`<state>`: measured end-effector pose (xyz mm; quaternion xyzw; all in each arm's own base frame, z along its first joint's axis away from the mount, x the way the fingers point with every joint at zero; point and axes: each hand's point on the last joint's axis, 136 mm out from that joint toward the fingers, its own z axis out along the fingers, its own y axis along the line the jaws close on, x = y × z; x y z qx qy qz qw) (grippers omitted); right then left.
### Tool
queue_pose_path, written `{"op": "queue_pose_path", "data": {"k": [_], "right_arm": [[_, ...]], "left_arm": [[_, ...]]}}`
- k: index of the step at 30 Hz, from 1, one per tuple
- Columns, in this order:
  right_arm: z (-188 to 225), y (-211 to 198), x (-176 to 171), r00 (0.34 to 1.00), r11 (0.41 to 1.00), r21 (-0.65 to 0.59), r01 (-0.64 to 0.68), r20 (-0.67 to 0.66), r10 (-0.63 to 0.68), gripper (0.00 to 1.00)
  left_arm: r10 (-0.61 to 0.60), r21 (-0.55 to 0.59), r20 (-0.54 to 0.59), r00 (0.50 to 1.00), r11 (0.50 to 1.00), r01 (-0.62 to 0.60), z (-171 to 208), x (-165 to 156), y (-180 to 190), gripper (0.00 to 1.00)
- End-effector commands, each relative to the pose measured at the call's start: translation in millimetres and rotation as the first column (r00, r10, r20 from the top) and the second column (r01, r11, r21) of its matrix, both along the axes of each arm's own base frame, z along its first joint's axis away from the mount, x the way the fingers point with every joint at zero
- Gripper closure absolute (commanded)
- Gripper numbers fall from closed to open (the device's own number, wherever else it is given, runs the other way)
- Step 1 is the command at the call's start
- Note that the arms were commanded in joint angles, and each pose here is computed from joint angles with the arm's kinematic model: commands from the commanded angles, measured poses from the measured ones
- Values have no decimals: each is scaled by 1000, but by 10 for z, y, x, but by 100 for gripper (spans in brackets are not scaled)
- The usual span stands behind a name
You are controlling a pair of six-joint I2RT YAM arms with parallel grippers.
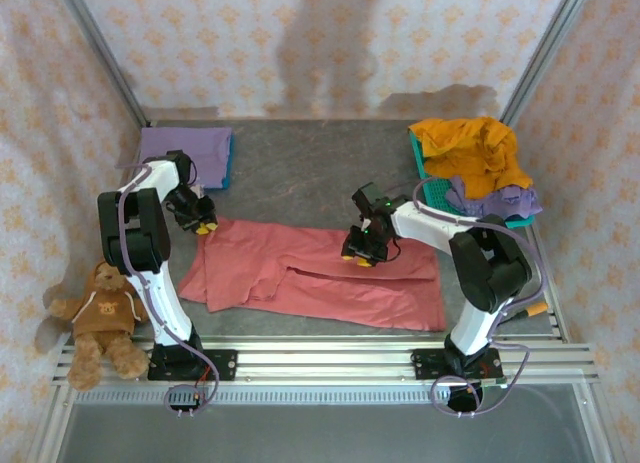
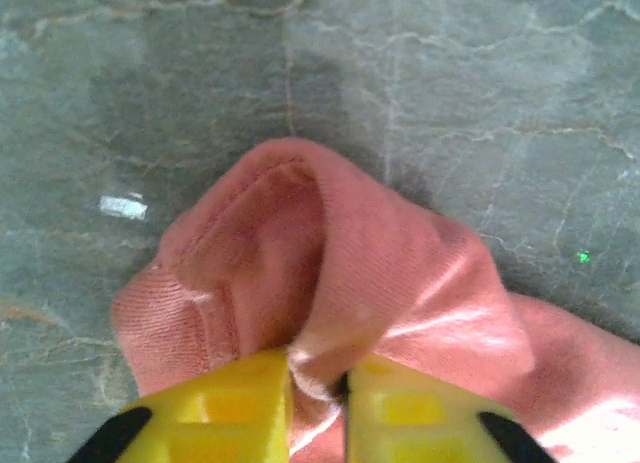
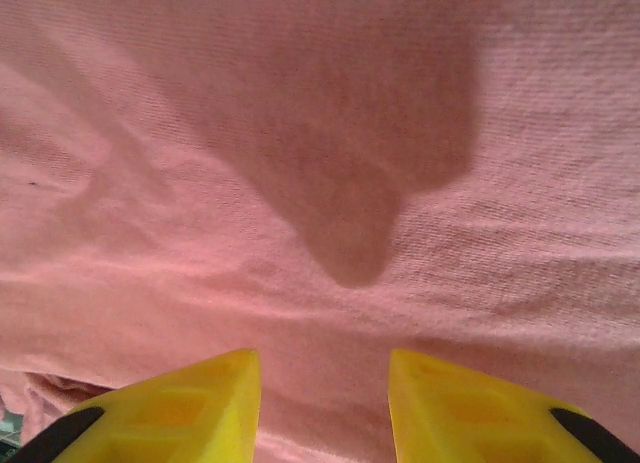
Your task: Fold and stack the t-shirts
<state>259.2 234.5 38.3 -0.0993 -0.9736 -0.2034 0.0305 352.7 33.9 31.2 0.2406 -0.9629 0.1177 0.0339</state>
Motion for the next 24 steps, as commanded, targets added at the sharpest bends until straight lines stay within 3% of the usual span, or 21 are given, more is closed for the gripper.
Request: {"op": "queue_pose_path", "data": {"k": [1,7,24], "right_arm": [[-60,-20,-42,1000,1000,-9,14,-17,-14,62],[-181,-86,-103,999,999,-35,24,-44,-25,62],[-518,-409,-293,990,986,-162,42,-125,-63,62]], "left_arm": [[0,-2,50,999,1000,0,69,118,34,92],[-1,19,77,997,1000,0,240,172,82,100],[-18,33,33,999,999,17,420,264,145,96]]}}
